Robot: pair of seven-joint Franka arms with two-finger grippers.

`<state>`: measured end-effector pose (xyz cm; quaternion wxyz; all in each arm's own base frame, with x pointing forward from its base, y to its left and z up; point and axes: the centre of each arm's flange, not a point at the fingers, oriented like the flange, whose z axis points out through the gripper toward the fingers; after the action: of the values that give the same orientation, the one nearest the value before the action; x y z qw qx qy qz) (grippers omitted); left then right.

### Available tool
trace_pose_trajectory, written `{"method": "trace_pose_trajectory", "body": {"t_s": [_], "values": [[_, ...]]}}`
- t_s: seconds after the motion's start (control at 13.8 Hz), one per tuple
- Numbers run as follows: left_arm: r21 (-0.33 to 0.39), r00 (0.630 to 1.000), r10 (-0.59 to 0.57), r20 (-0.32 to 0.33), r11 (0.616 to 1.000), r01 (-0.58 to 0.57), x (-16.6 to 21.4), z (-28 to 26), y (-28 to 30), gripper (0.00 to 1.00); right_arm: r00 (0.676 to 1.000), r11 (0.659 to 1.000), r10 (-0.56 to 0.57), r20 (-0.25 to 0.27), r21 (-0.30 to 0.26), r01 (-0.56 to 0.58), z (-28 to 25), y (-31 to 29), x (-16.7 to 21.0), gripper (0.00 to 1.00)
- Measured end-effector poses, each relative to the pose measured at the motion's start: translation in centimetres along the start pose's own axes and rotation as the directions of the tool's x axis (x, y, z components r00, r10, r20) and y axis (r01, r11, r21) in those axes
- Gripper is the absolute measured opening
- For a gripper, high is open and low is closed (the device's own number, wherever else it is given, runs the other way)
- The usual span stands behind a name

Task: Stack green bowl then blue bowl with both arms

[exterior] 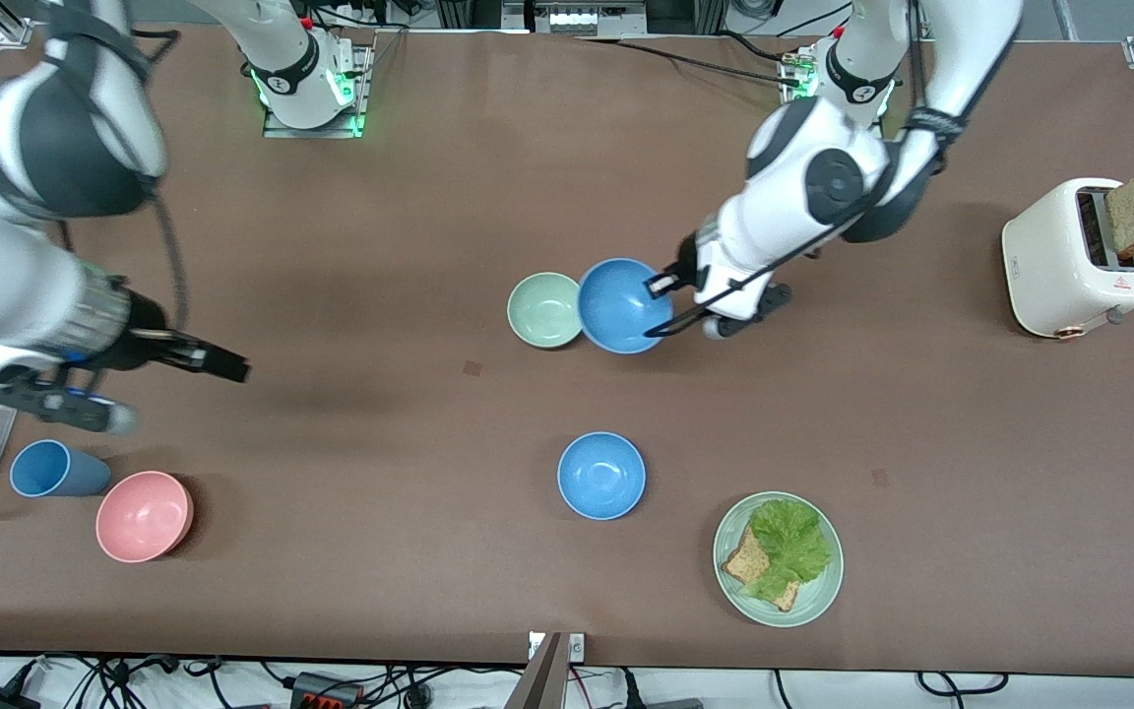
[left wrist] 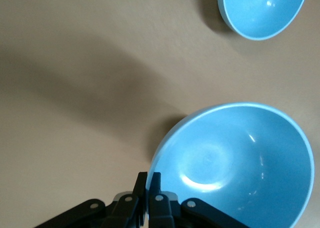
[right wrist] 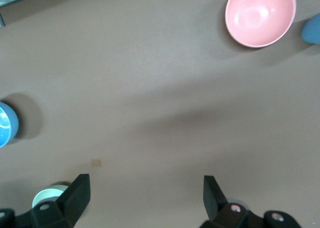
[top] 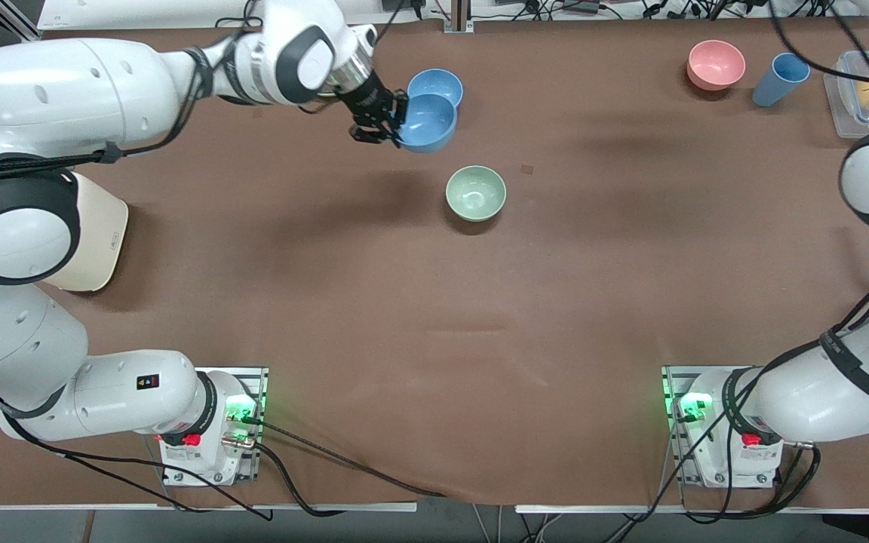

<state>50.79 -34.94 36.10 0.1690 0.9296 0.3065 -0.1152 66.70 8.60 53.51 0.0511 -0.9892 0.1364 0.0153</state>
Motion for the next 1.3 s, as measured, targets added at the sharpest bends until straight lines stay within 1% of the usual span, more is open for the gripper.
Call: {"method": "trace_pose_trajectory", "body": {"t_s": [0.07, 0.14, 0.22, 0.29, 0.36, 0.43, 0.51, 0.58, 0.72, 0.8, 1.08, 1.3], "values": [[-0.017, 1.0, -0.023, 0.001, 1.0, 0.023, -1.0, 1.1, 0.4, 0.05, 1.0, 1.0, -0.003, -0.012, 0.017, 0.003, -1.2, 1.6, 0.3, 1.0], [-0.035, 0.999, -0.042, 0.001, 0.999, 0.042, -1.9, 2.2, 0.8, 0.05, 1.0, 1.0, -0.014, -0.028, 0.02, 0.014, -2.3, 2.9, 0.4, 1.0], [-0.048, 0.999, -0.053, 0.003, 0.997, 0.053, -2.7, 3.2, 1.0, 0.05, 0.998, 0.999, -0.039, -0.048, 0.0, 0.039, -3.3, 3.8, 0.4, 1.0], [-0.051, 0.998, -0.056, 0.006, 0.997, 0.057, -3.4, 4.1, 1.1, 0.05, 0.995, 0.997, -0.075, -0.068, -0.04, 0.072, -4.1, 4.3, 0.2, 1.0], [-0.046, 0.999, -0.053, 0.007, 0.997, 0.054, -3.9, 4.9, 1.0, 0.05, 0.99, 0.991, -0.116, -0.081, -0.078, 0.11, -4.8, 4.8, 0.1, 1.0], [-0.04, 0.999, -0.049, -0.005, 0.998, 0.049, -4.2, 5.4, 0.9, 0.05, 0.983, 0.984, -0.158, -0.09, -0.103, 0.148, -5.4, 5.3, 0.0, 1.0], [-0.029, 0.999, -0.042, -0.029, 0.999, 0.041, -4.2, 5.9, 0.9, 0.05, 0.978, 0.977, -0.189, -0.089, -0.118, 0.178, -6.0, 6.3, 0.1, 1.0], [-0.014, 0.998, -0.031, -0.063, 0.999, 0.03, -4.0, 6.3, 0.8, 0.05, 0.976, 0.973, -0.206, -0.078, -0.126, 0.195, -6.4, 7.8, 0.2, 1.0], [0.015, 0.992, -0.011, -0.123, 1.0, 0.013, -3.5, 7.4, 0.7, 0.05, 0.979, 0.971, -0.202, -0.037, -0.14, 0.195, -6.7, 11.1, 0.4, 1.0], [0.023, 0.991, -0.019, -0.131, 0.999, 0.023, -3.4, 8.0, 0.7, 0.05, 0.981, 0.972, -0.194, -0.028, -0.143, 0.188, -6.9, 12.2, 0.4, 1.0], [0.005, 0.993, -0.064, -0.104, 0.998, 0.064, -5.2, 9.9, 2.2, 0.05, 0.979, 0.969, -0.203, -0.005, -0.143, 0.2, -7.3, 12.9, -0.7, 1.0], [0.012, 0.993, -0.064, -0.097, 0.998, 0.066, -5.6, 10.7, 2.5, 0.05, 0.976, 0.968, -0.215, -0.038, -0.14, 0.208, -6.1, 13.2, -2.3, 1.0]]}}
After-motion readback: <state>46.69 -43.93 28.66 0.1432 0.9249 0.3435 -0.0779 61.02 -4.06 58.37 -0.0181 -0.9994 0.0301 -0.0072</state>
